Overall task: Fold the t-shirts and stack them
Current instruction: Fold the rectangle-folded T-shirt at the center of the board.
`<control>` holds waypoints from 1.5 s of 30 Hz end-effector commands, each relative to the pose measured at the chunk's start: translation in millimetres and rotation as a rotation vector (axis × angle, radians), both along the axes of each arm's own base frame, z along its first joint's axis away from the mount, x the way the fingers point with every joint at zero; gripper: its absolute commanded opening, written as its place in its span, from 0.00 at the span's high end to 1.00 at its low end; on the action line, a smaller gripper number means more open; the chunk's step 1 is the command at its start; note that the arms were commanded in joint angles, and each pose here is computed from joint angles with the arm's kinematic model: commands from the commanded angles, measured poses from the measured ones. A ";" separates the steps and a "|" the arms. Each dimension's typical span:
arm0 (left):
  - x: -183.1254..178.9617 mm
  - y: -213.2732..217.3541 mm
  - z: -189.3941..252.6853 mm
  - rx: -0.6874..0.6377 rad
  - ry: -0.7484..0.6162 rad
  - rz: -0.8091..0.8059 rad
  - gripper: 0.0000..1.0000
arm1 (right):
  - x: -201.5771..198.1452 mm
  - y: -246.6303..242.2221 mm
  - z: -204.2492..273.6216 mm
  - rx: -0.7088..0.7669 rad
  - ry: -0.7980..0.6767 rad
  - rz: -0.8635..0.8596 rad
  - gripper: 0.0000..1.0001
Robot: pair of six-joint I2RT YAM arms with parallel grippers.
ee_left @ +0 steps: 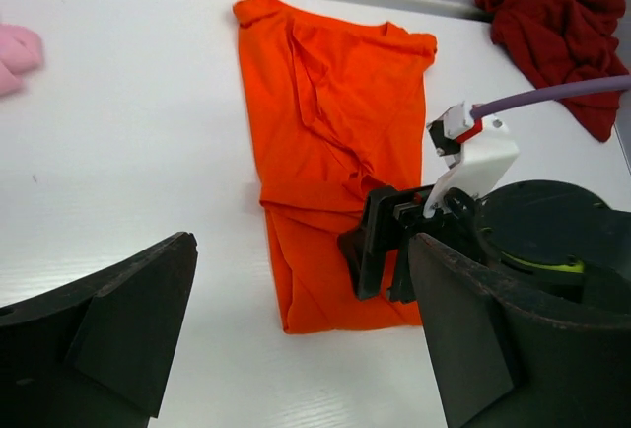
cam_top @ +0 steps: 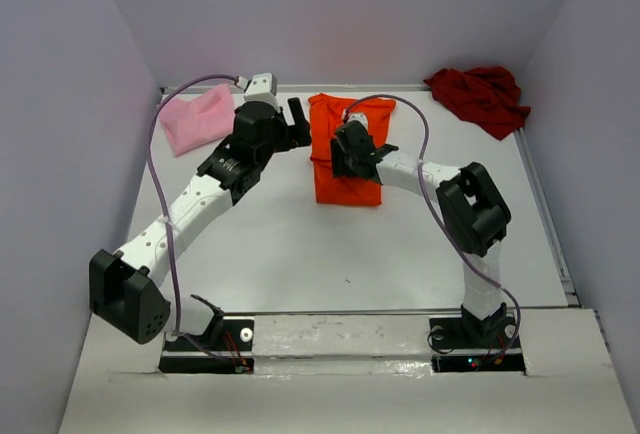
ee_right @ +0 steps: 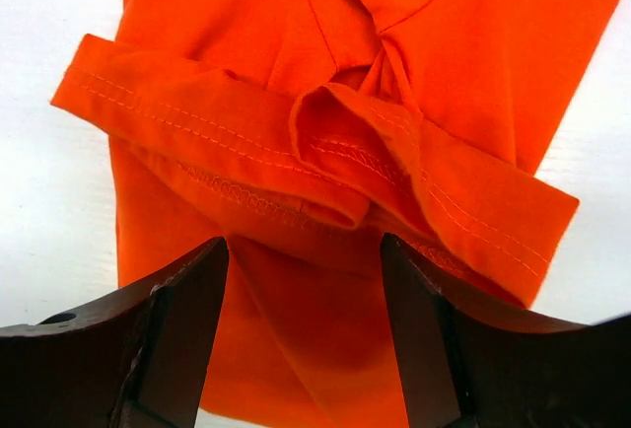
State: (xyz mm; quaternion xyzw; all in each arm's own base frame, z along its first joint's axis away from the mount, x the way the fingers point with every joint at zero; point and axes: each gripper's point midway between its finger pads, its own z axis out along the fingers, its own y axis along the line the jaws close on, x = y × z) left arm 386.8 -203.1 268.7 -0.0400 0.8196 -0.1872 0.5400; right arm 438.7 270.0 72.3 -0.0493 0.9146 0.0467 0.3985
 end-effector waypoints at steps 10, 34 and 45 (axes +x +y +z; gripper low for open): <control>-8.5 45.9 29.9 0.072 -0.165 0.092 0.02 | 34.0 16.4 2.6 0.004 -0.067 -0.025 0.32; -8.8 42.7 23.7 0.043 -0.148 0.052 0.02 | 112.0 -28.2 24.7 -0.112 -0.175 -0.135 0.32; -8.3 40.1 20.9 0.037 -0.140 0.038 0.02 | 137.8 -37.0 85.8 -0.124 -0.297 -0.091 0.32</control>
